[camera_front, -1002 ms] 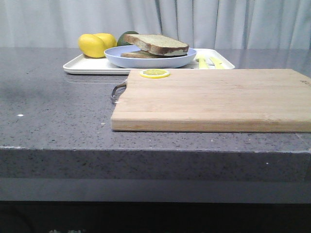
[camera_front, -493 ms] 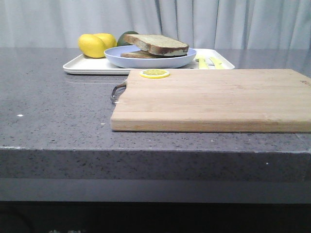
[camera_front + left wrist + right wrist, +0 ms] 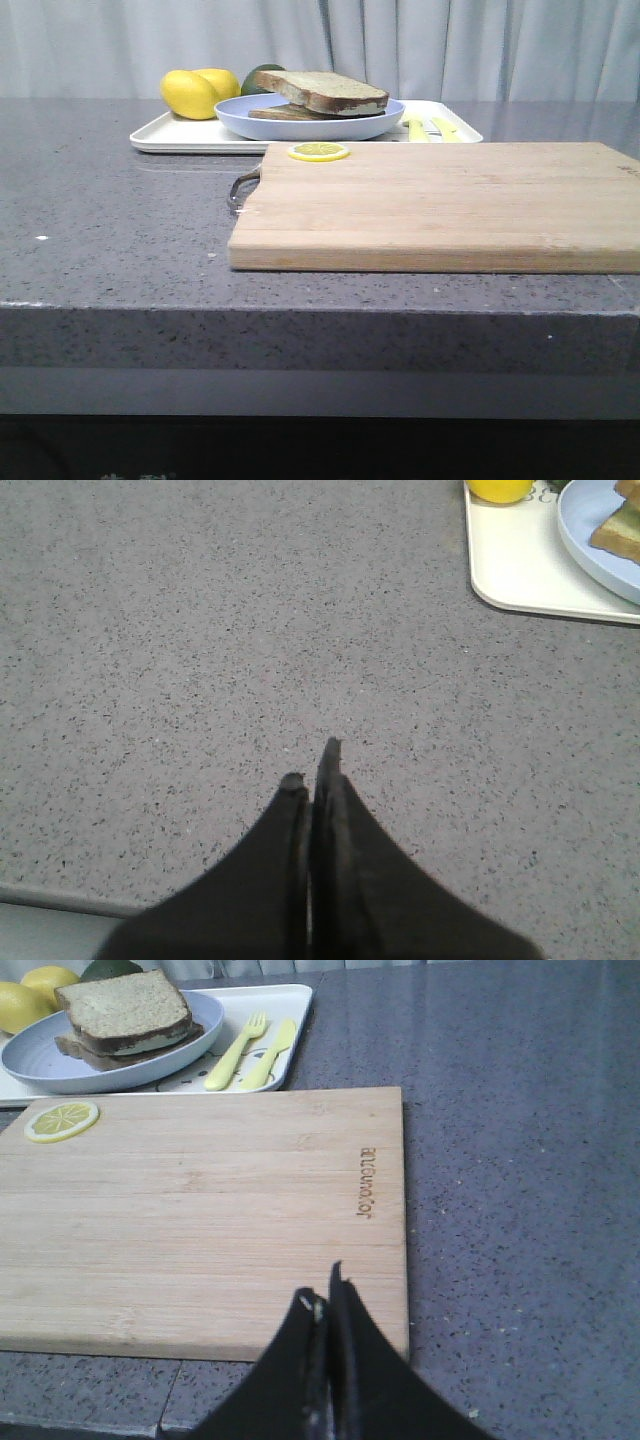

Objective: Place bread and move sandwich to tray

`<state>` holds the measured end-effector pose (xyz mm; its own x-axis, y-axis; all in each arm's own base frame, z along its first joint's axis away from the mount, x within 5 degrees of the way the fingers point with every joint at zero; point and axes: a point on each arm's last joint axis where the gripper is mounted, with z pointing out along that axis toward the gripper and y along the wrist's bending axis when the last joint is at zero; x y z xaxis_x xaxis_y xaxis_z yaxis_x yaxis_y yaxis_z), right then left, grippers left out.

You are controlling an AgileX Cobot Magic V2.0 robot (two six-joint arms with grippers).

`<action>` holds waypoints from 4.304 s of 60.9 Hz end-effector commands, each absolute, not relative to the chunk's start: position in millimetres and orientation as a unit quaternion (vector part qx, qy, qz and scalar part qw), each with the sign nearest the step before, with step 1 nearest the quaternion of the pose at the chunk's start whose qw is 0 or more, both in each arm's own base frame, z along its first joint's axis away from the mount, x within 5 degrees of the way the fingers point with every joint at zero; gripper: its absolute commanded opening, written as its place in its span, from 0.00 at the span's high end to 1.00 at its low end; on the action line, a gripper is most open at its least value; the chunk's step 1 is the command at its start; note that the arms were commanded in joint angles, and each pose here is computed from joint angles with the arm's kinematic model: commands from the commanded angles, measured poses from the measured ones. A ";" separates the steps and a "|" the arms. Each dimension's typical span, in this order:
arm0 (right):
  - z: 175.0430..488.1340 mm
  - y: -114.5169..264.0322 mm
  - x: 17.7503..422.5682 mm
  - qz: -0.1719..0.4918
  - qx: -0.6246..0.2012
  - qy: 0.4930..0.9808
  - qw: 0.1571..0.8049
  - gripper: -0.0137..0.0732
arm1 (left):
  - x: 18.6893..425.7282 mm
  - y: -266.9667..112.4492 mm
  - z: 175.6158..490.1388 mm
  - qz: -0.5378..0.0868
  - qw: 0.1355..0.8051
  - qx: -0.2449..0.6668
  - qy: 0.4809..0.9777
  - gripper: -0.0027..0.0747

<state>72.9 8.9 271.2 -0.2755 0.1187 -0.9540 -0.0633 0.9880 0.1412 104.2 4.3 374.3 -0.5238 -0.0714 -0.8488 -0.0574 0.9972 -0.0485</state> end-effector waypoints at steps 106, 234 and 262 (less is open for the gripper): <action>286.1 7.4 74.6 0.073 0.024 0.766 0.639 0.91 | 41.7 -2.5 362.5 -0.042 0.641 -0.062 0.764 0.99; 286.1 7.4 74.6 0.073 0.024 0.766 0.639 0.91 | 54.2 4.1 210.2 -0.034 0.734 -0.084 0.673 0.99; 286.1 7.4 74.6 0.073 0.024 0.766 0.639 0.91 | 54.2 4.1 210.2 -0.034 0.734 -0.084 0.673 0.99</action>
<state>72.9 8.9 271.2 -0.2755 0.1187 -0.9540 -0.0633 0.9880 0.1412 56.2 3.4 201.2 -0.0173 -0.1562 -0.9876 -0.0721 0.9853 -0.1546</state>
